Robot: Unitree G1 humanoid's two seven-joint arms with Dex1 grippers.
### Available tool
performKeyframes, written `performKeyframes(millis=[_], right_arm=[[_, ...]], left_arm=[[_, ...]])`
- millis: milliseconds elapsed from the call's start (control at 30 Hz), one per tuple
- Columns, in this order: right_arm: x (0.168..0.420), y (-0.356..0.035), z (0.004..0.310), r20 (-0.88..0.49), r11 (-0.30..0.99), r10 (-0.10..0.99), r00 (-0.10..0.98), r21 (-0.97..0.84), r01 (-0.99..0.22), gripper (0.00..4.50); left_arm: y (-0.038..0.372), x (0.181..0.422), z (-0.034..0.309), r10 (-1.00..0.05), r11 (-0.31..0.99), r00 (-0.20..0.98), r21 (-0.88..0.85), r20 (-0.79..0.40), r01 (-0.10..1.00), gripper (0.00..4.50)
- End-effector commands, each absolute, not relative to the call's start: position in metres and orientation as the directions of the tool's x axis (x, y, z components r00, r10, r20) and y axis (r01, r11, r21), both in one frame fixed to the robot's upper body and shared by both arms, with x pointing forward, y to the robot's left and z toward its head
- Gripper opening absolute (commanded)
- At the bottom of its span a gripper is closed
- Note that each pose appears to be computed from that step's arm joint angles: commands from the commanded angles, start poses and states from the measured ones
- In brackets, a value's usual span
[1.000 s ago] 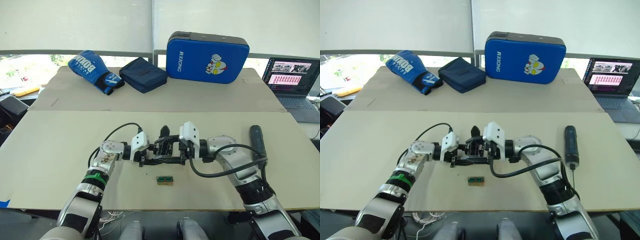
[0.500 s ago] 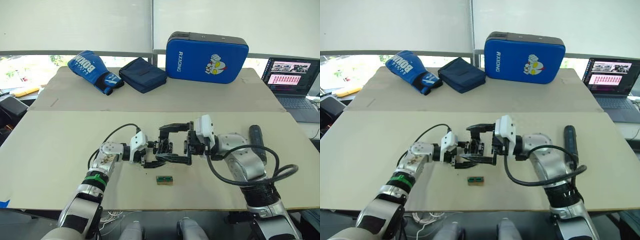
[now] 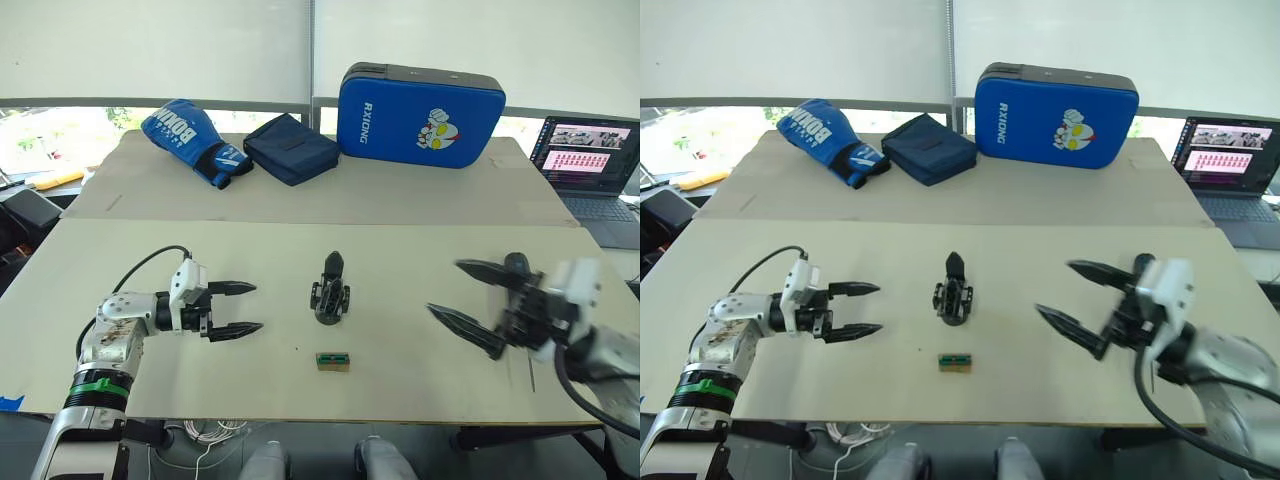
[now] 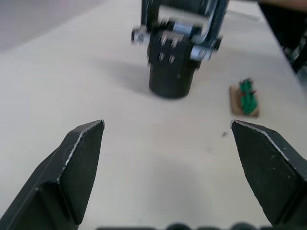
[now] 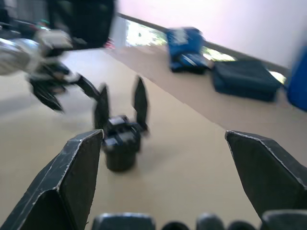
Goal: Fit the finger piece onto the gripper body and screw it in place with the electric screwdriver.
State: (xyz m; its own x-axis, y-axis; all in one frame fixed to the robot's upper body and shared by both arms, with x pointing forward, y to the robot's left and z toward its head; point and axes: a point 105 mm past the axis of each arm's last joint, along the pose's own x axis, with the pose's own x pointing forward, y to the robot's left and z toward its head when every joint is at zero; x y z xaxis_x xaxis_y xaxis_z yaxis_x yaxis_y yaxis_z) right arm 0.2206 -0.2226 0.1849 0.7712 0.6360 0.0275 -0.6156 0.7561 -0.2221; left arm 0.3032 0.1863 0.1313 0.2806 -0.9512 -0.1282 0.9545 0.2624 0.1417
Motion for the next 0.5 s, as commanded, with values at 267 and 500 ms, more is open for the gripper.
performKeyframes(millis=[267,500], right_arm=[[0.143,-0.307,0.156,0.045,0.986,0.049,0.998,-0.161,-0.042,4.5],[0.172,-0.306,0.168,0.024,0.99,0.006,1.0,-0.141,-0.002,4.5]], left_arm=[[0.18,0.29,0.192,-0.964,0.262,0.267,0.219,0.007,0.94,4.46],[0.157,0.28,0.205,-0.986,0.164,0.168,0.241,0.004,0.956,4.46]])
